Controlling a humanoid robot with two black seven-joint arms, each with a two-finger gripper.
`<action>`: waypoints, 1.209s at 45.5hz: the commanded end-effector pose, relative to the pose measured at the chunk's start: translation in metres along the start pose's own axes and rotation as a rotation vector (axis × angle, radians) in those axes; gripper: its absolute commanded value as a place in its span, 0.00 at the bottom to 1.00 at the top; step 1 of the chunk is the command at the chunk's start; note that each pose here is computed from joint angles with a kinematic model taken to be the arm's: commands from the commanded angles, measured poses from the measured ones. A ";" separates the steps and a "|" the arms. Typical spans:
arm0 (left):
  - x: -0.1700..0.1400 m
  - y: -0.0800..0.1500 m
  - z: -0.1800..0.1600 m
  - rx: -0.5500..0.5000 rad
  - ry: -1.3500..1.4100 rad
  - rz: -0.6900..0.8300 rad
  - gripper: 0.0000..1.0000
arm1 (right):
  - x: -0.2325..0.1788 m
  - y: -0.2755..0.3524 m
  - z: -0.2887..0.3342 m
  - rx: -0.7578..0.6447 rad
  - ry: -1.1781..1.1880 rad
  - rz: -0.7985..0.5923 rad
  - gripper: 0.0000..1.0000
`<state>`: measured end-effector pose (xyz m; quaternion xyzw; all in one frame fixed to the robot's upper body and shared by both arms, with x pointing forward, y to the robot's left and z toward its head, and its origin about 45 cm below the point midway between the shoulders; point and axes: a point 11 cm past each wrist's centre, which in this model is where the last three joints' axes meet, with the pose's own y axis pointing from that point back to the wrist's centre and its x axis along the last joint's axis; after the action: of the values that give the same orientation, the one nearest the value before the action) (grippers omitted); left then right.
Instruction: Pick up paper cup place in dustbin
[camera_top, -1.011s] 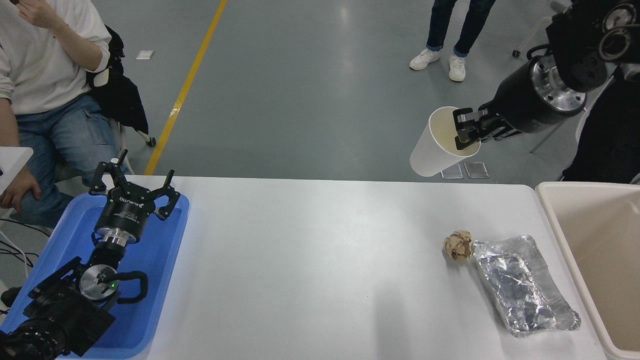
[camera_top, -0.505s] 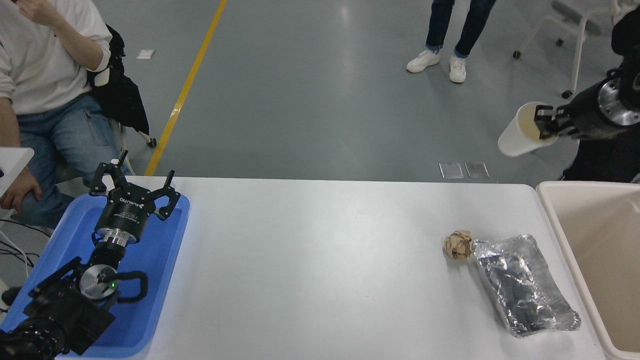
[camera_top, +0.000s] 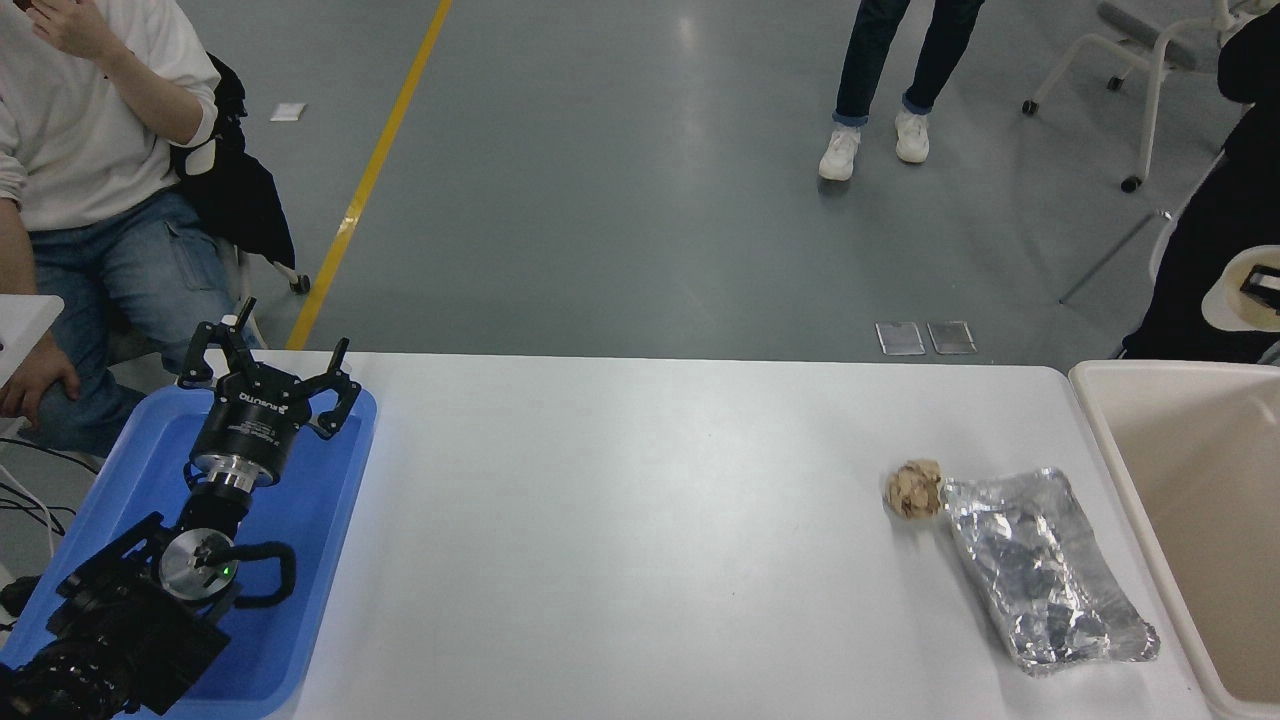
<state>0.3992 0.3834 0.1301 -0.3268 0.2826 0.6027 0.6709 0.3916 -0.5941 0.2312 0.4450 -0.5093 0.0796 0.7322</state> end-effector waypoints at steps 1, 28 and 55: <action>0.000 0.000 0.000 0.000 0.000 0.000 1.00 | -0.051 -0.016 0.045 -0.095 -0.063 0.072 0.00; 0.000 0.000 0.000 -0.001 0.001 0.000 1.00 | -0.149 -0.022 0.069 -0.154 -0.120 0.034 0.00; 0.000 0.000 0.000 0.000 0.000 0.000 1.00 | -0.157 -0.021 0.063 -0.144 -0.105 0.061 1.00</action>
<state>0.3992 0.3836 0.1300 -0.3270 0.2826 0.6029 0.6707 0.2881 -0.6046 0.1007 0.3779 -0.5663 0.0382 0.7315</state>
